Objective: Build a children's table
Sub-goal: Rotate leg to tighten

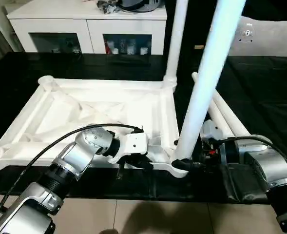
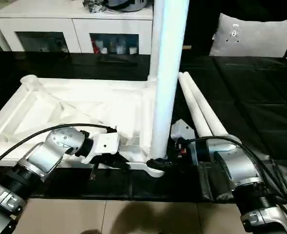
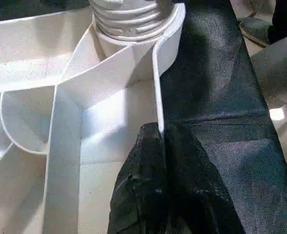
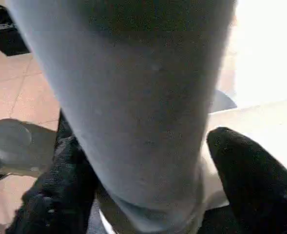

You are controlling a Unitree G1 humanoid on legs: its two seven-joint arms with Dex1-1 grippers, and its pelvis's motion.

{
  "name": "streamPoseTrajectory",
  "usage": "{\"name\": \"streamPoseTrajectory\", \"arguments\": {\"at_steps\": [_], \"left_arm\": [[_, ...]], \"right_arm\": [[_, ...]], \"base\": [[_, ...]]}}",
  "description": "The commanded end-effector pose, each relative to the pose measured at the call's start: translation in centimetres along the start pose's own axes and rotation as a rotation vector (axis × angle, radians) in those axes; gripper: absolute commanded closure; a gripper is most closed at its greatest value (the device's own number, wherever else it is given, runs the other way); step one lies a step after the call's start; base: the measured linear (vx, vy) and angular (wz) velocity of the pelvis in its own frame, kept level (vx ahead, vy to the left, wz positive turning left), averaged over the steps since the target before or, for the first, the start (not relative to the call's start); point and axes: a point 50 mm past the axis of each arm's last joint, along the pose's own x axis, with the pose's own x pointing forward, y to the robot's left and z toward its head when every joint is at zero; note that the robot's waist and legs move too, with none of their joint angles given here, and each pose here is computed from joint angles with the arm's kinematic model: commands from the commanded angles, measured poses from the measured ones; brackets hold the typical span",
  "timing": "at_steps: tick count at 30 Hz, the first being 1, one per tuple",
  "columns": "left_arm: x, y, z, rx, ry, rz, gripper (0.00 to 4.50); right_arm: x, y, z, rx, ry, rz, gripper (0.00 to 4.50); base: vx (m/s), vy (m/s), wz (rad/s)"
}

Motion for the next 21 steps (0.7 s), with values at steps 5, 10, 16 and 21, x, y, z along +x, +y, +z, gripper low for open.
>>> {"name": "streamPoseTrajectory", "arguments": {"at_steps": [5,10,16,21], "left_arm": [[0.5,-0.7,-0.6,0.020,0.056,-0.086,4.50],[0.5,-0.7,-0.8,0.016,0.057,-0.088,4.50],[0.6,-0.8,-0.7,-0.015,0.030,-0.078,4.50],[1.1,-0.7,0.3,-0.128,-0.076,0.016,4.50]], "right_arm": [[-0.4,0.5,0.1,0.005,-0.006,0.043,1.55],[-0.3,0.8,-0.1,0.017,-0.004,0.058,1.88],[0.4,1.2,-0.2,0.055,-0.050,0.054,1.91],[2.2,0.6,-0.1,0.136,-0.107,-0.110,1.92]], "base": [[0.000,0.000,0.00],[0.000,0.000,0.00],[0.000,0.000,0.00],[0.000,0.000,0.00]]}}
